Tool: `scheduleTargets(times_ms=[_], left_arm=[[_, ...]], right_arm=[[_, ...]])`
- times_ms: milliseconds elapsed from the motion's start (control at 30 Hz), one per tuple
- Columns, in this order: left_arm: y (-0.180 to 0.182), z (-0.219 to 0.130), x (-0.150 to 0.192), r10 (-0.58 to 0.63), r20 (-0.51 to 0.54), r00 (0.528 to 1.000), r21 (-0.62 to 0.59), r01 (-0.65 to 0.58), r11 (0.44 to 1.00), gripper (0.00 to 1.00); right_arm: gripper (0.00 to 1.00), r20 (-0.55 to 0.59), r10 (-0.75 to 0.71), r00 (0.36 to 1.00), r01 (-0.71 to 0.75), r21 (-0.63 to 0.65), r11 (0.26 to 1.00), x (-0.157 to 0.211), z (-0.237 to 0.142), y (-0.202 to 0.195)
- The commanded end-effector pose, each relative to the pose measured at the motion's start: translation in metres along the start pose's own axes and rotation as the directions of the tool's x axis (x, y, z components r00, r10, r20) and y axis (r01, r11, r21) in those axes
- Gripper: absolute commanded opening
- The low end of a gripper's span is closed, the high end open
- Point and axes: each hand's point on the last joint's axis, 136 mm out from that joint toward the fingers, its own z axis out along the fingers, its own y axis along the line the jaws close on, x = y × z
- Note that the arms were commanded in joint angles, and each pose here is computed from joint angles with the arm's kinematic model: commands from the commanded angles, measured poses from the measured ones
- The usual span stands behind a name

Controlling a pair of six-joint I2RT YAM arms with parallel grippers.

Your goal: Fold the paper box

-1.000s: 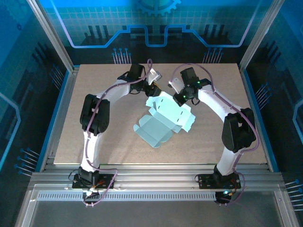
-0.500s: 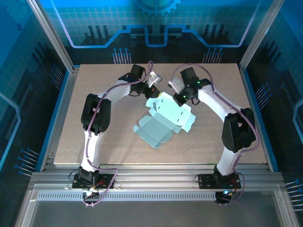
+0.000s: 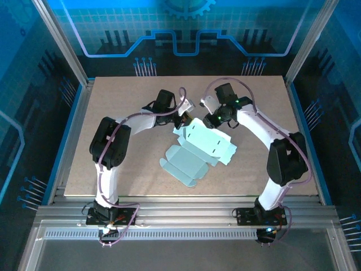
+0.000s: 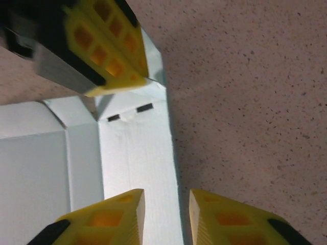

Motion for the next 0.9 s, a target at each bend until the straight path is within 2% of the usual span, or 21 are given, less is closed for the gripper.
scheduleTargets(times_ms=[0, 167, 400, 500, 700, 867], left_arm=[[0.011, -0.019, -0.037, 0.076, 0.13, 0.989, -0.112, -0.062, 0.992, 0.0], [0.006, -0.026, -0.045, 0.193, 0.223, 0.956, -0.166, -0.158, 0.973, 0.0], [0.004, -0.026, -0.05, 0.252, 0.258, 0.933, -0.24, -0.191, 0.952, 0.0], [-0.002, -0.022, -0.05, 0.348, 0.287, 0.892, -0.273, -0.272, 0.923, 0.0], [-0.016, -0.024, -0.057, 0.467, 0.45, 0.761, -0.311, -0.357, 0.881, 0.0], [-0.018, -0.028, -0.055, 0.449, 0.471, 0.759, -0.338, -0.315, 0.887, 0.0]], right_arm=[[0.36, 0.117, 0.063, 0.991, -0.055, -0.064, 0.996, -0.016, -0.025, 0.006], [0.45, 0.161, 0.229, 0.96, -0.205, -0.155, 0.966, -0.015, -0.04, -0.009], [0.47, 0.129, 0.236, 0.963, -0.219, -0.134, 0.966, -0.005, -0.041, -0.015], [0.47, 0.123, 0.26, 0.958, -0.245, -0.126, 0.961, -0.005, -0.039, -0.021], [0.46, 0.107, 0.317, 0.942, -0.3, -0.148, 0.942, -0.013, -0.03, -0.032], [0.46, 0.081, 0.333, 0.939, -0.319, -0.15, 0.936, -0.016, -0.023, -0.036]])
